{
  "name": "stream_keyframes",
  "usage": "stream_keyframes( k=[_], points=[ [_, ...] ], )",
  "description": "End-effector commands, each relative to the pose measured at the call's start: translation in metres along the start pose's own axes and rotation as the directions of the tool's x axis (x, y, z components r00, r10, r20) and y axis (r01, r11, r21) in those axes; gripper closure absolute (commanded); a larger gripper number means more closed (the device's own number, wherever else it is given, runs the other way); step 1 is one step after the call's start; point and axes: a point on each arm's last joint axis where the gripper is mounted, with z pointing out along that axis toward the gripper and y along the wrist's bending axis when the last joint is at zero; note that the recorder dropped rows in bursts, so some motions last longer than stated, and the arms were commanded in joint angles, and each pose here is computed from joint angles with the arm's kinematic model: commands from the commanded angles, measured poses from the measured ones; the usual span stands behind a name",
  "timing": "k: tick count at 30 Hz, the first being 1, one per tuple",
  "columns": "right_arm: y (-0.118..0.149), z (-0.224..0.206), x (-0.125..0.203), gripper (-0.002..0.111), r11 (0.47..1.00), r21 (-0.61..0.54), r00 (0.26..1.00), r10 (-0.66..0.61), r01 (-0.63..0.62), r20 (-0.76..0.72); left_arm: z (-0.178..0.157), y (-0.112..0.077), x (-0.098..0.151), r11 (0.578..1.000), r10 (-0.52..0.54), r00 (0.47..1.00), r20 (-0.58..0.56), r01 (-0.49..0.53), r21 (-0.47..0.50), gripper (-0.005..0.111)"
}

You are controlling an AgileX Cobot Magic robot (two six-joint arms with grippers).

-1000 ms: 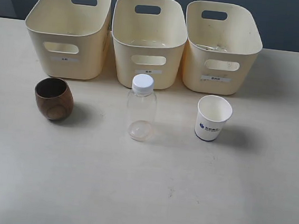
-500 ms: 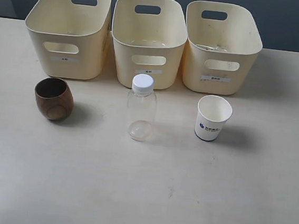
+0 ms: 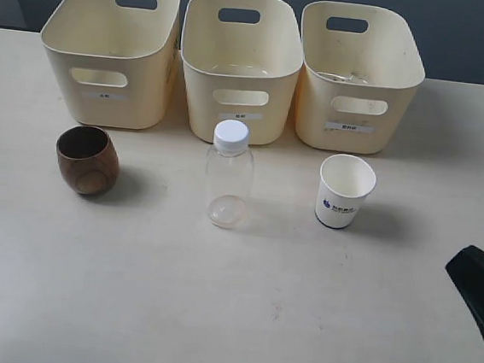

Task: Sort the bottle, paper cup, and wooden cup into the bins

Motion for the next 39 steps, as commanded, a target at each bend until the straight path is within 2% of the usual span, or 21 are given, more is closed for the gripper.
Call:
stream_keyframes(
  k=[1,27,33,39],
  points=[
    [-0.0015,-0.0002,0.0034,0.109,0.999,0.016,0.998,-0.046,0.047,-0.03,-0.0003,-0.0002,0.0001,1.0,-0.004,1.0,0.005,0.004,0.003,0.107],
    [-0.0028,-0.0003,0.0048,0.109,0.997,0.029,0.997,-0.069,0.07,-0.047,-0.0003,-0.0002,0.0001,1.0,-0.004,1.0,0.005,0.004,0.003,0.107],
    [0.0006,-0.0003,0.0063,0.109,0.998,-0.009,0.996,-0.065,0.065,-0.061,-0.0003,-0.0002,0.0001,1.0,-0.004,1.0,0.005,0.004,0.003,0.107],
    [-0.0088,-0.0006,-0.002,0.109,0.995,0.098,0.999,-0.023,0.02,0.028,-0.0003,-0.0002,0.0001,1.0,-0.004,1.0,0.005,0.004,0.003,0.107]
  ],
)
